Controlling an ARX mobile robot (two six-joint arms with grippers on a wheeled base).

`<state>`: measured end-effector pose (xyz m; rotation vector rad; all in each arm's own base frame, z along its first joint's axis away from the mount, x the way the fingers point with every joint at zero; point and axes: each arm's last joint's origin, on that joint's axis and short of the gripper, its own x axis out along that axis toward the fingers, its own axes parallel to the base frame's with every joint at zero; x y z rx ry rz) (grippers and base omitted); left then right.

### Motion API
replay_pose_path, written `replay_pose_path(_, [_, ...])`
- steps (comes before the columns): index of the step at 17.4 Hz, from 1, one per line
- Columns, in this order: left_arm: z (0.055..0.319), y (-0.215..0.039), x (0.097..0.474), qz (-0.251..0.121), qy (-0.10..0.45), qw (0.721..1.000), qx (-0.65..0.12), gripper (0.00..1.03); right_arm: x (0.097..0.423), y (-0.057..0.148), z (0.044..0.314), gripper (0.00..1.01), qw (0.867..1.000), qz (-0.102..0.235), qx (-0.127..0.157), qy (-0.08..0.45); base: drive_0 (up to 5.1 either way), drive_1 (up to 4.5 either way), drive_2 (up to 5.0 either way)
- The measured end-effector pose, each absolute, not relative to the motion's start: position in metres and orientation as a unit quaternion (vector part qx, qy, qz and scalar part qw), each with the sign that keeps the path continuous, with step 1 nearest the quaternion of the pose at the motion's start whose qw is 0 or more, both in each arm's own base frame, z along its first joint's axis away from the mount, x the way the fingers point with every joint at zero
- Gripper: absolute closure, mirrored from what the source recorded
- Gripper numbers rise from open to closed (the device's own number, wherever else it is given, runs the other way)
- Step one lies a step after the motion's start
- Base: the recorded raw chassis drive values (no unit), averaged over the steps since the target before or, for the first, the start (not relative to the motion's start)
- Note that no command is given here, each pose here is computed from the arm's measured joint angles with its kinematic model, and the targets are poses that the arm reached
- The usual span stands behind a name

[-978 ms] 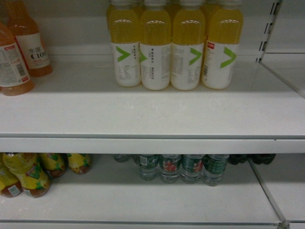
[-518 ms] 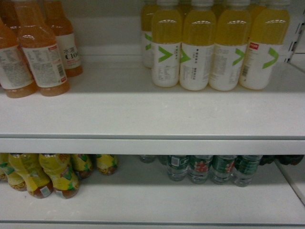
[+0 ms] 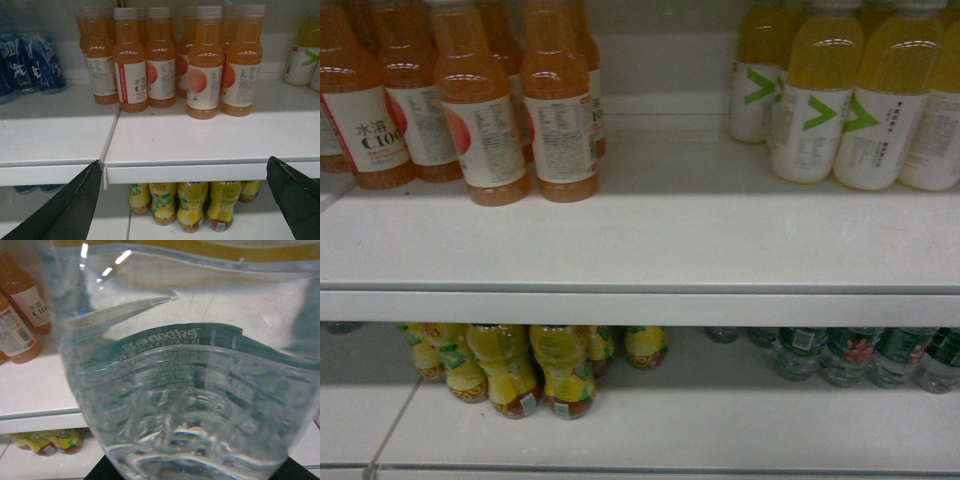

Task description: Move water from second to third shelf

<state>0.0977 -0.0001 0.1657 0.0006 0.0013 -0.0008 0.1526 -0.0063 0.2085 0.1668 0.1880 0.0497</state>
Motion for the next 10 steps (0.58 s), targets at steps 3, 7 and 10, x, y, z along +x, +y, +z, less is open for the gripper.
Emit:
replay_pose_path(3, [0.1654, -0.0001, 0.0977, -0.001, 0.002, 1.0, 0.0, 0.05, 0.1526, -0.0063, 0.2085, 0.62, 0.992, 0.025, 0.083, 0.093, 0.0, 0.0, 0.0])
replay_pose_path(7, [0.1657, -0.0001, 0.0977, 0.0, 0.001, 1.0, 0.0, 0.05, 0.1526, -0.0063, 0.2084, 0.62, 0.992, 0.025, 0.083, 0.094, 0.0, 0.0, 0.0])
replay_pose_path(10, [0.1656, -0.0001, 0.0977, -0.001, 0.001, 1.0, 0.0, 0.05, 0.1526, -0.0063, 0.2084, 0.62, 0.992, 0.025, 0.083, 0.094, -5.0, 2.44, 2.4])
